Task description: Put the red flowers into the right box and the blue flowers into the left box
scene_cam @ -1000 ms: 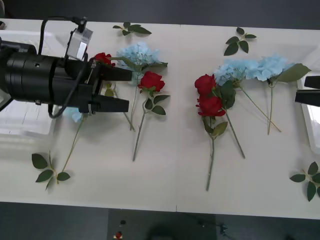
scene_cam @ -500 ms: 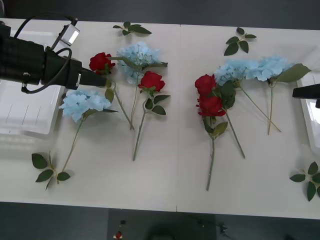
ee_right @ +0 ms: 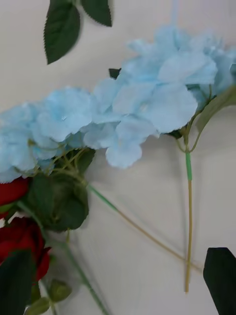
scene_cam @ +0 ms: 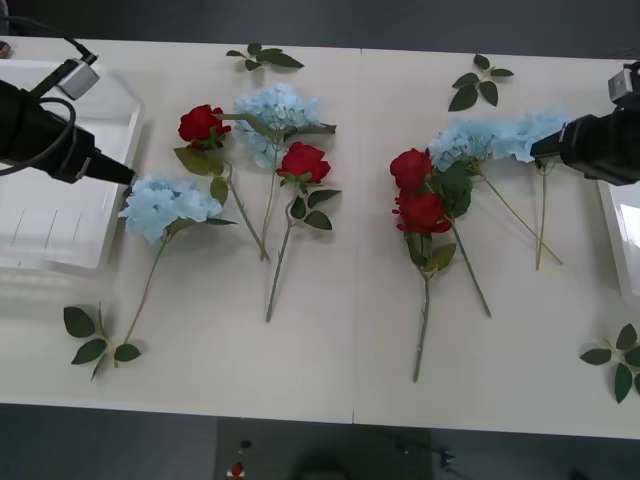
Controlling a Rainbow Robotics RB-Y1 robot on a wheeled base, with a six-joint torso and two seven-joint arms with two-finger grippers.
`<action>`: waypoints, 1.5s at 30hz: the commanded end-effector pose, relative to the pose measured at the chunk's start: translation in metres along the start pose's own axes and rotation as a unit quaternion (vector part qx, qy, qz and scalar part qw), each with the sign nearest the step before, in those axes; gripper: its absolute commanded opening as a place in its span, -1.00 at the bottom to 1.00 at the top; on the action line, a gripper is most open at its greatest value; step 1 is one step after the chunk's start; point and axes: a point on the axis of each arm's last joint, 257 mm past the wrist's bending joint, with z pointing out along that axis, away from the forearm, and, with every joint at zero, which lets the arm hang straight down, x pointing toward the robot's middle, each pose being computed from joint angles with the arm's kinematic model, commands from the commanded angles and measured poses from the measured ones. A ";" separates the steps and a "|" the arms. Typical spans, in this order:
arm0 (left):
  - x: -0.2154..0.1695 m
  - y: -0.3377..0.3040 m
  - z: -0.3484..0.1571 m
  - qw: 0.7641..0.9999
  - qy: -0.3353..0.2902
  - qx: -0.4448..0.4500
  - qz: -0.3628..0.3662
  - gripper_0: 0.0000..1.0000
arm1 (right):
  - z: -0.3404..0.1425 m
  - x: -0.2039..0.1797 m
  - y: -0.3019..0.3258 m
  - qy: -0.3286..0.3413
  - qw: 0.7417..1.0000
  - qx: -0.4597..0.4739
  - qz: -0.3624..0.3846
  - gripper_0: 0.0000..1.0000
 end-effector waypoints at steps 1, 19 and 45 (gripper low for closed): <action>-0.004 -0.003 -0.019 0.998 0.033 -0.030 0.040 1.00 | 0.017 -0.021 -0.017 -0.022 0.999 0.044 0.009 1.00; 0.064 0.000 0.030 0.981 0.045 -0.095 0.160 1.00 | 0.097 -0.032 -0.039 -0.060 0.990 0.125 0.021 1.00; 0.094 -0.006 0.115 0.981 -0.015 -0.146 0.125 1.00 | 0.124 -0.033 -0.042 -0.096 0.986 0.134 0.031 -1.00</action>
